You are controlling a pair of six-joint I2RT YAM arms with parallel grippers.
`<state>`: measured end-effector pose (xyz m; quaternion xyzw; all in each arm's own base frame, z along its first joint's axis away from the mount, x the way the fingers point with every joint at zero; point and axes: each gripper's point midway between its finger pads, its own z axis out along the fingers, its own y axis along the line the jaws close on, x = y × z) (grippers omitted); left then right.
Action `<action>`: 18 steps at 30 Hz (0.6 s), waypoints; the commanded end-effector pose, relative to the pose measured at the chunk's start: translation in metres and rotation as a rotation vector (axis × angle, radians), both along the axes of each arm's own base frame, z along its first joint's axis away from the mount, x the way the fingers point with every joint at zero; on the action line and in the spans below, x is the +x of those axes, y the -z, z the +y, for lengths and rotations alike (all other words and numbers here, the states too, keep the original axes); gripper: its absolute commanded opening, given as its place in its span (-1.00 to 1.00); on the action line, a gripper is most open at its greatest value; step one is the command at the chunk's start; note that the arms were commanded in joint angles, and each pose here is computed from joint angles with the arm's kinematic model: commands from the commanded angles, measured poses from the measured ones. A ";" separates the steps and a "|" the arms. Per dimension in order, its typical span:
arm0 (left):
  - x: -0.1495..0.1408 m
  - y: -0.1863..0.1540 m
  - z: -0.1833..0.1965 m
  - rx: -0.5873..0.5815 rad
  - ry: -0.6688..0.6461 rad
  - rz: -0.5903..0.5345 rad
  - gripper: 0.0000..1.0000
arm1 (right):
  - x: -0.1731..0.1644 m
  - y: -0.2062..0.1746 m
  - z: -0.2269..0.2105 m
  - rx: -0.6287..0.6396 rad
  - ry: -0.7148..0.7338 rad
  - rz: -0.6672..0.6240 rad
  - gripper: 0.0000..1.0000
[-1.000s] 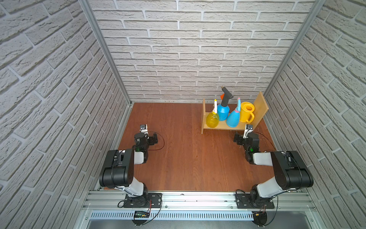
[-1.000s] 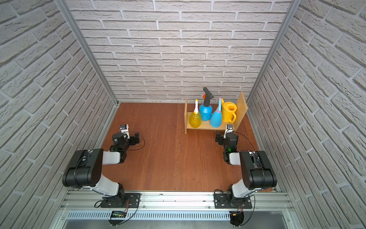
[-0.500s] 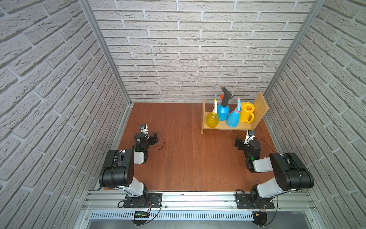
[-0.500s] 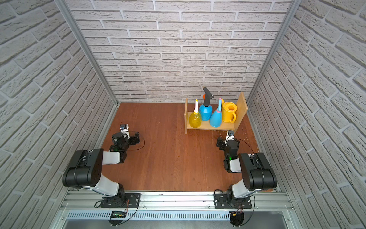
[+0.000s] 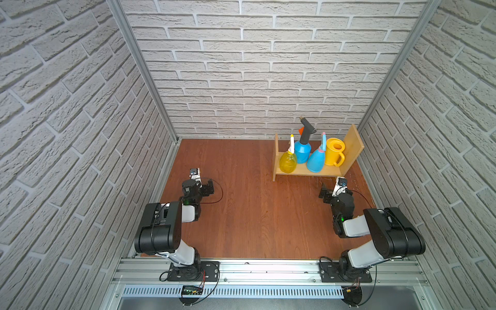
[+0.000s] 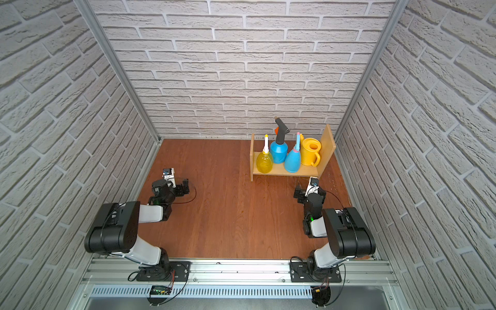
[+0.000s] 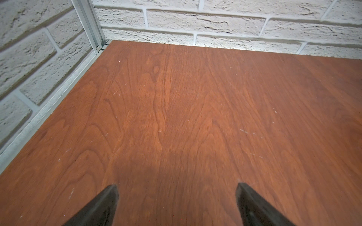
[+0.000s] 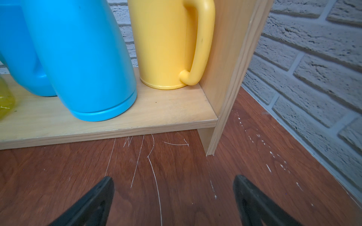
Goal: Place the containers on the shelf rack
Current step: Reset both arms
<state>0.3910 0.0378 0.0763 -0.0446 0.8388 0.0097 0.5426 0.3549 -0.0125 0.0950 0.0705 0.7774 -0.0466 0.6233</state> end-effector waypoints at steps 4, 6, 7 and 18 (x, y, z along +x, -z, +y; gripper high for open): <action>0.004 -0.011 0.000 -0.007 0.004 -0.050 0.97 | -0.004 -0.013 -0.003 -0.003 0.023 -0.073 0.98; 0.004 -0.012 0.000 -0.007 0.004 -0.051 0.97 | -0.005 -0.014 -0.003 -0.001 0.022 -0.079 0.98; 0.004 -0.011 0.000 -0.007 0.005 -0.050 0.96 | -0.006 -0.013 -0.003 -0.002 0.022 -0.079 0.98; 0.004 -0.011 0.000 -0.007 0.004 -0.049 0.96 | -0.006 -0.014 -0.003 -0.002 0.021 -0.083 0.98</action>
